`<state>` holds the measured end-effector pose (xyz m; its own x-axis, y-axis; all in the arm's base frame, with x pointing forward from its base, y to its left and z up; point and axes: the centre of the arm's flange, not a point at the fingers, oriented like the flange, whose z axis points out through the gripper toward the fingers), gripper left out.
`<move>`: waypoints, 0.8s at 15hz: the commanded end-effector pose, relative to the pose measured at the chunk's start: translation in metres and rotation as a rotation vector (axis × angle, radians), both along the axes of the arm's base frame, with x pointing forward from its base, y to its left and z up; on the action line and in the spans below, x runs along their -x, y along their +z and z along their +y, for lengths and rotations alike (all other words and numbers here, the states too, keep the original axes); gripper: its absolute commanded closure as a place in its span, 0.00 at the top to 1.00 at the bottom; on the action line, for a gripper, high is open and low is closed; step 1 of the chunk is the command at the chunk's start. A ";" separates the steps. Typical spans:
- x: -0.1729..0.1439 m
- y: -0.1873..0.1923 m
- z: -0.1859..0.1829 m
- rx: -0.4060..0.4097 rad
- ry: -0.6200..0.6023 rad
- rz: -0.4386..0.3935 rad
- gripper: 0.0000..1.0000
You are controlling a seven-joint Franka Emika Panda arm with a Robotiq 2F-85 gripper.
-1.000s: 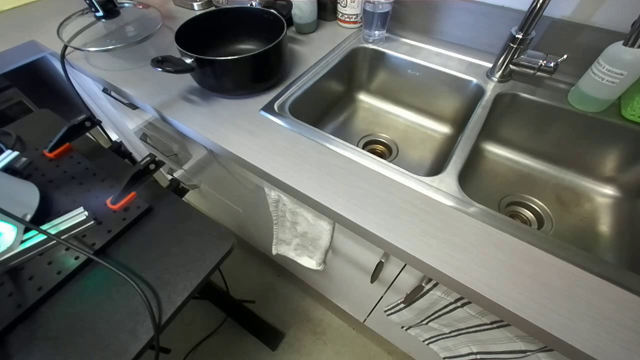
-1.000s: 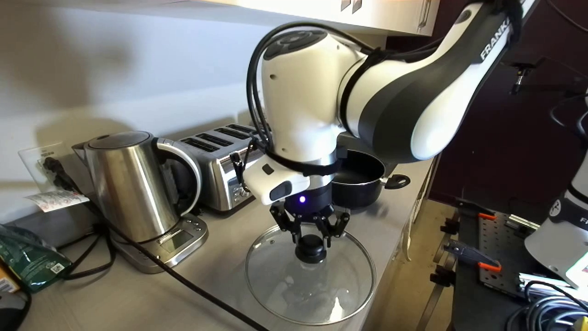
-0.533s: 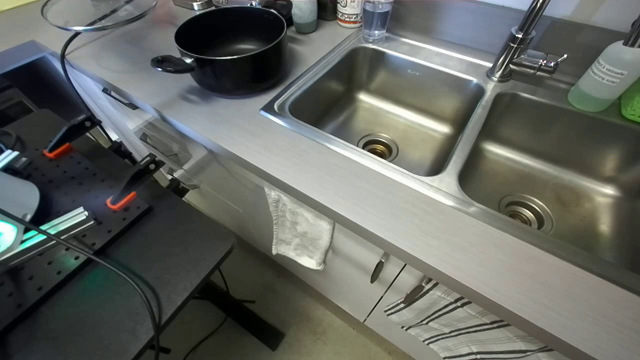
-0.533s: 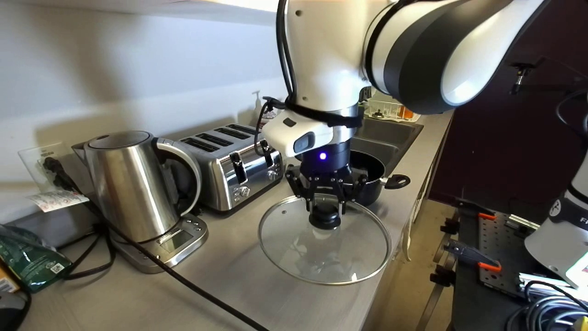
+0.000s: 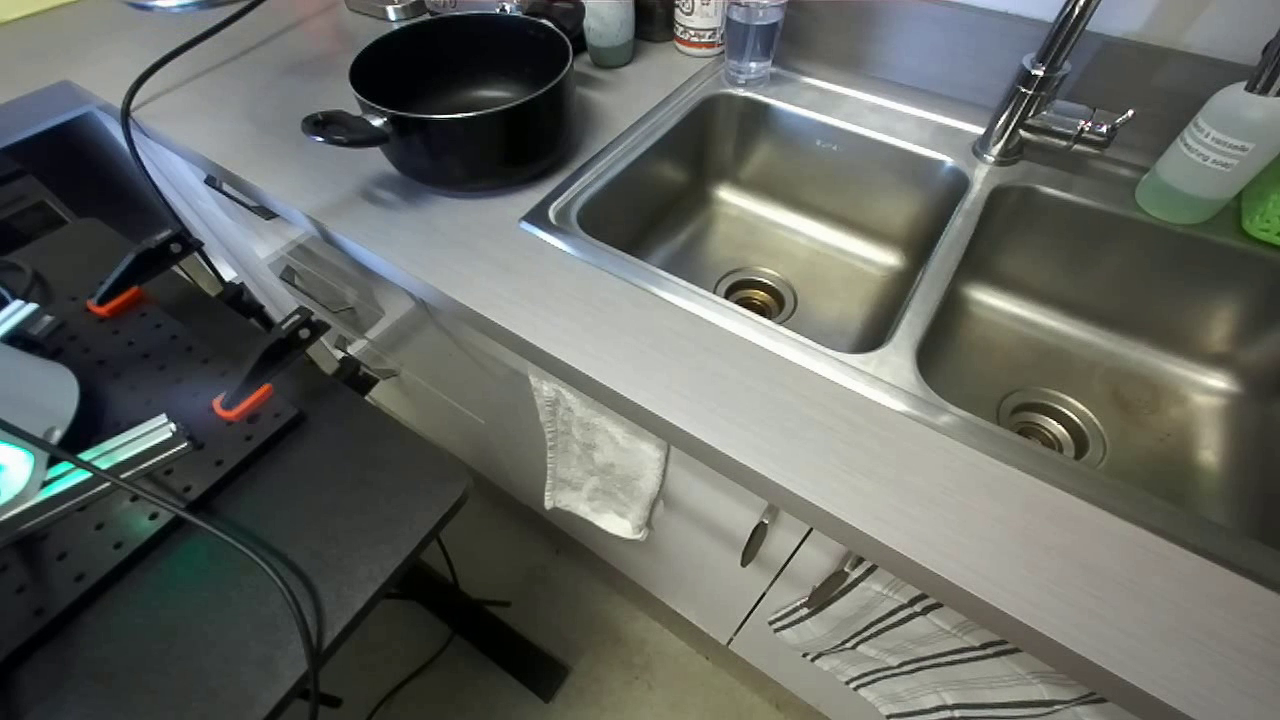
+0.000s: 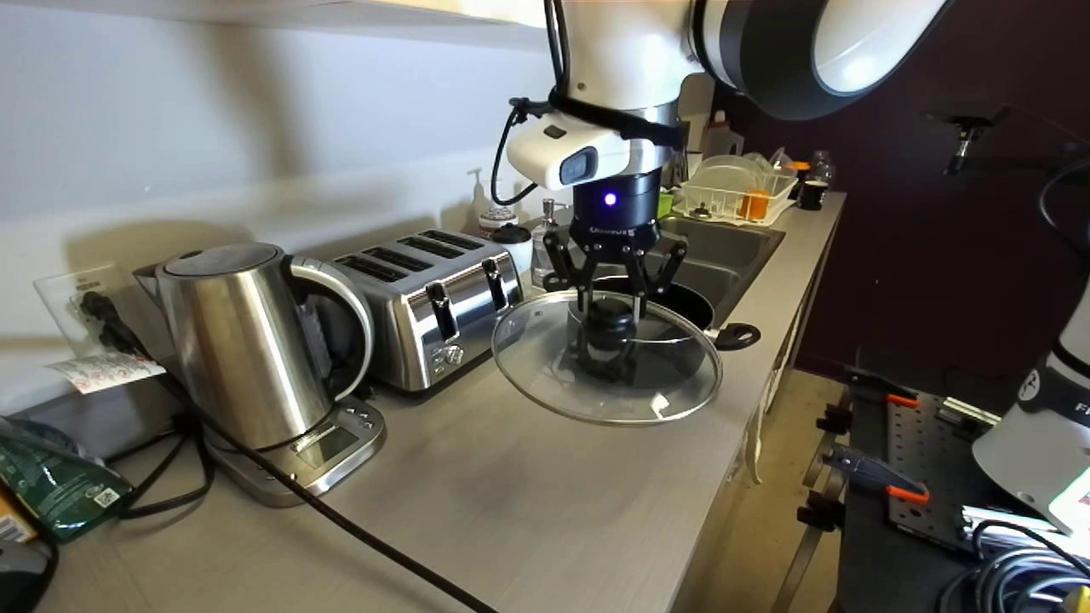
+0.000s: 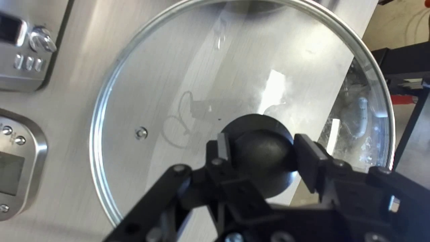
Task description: Place the lid on the pot
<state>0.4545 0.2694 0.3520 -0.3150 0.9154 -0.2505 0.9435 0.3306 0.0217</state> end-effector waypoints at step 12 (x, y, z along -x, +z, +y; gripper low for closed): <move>-0.032 0.047 -0.146 -0.016 -0.213 -0.026 0.25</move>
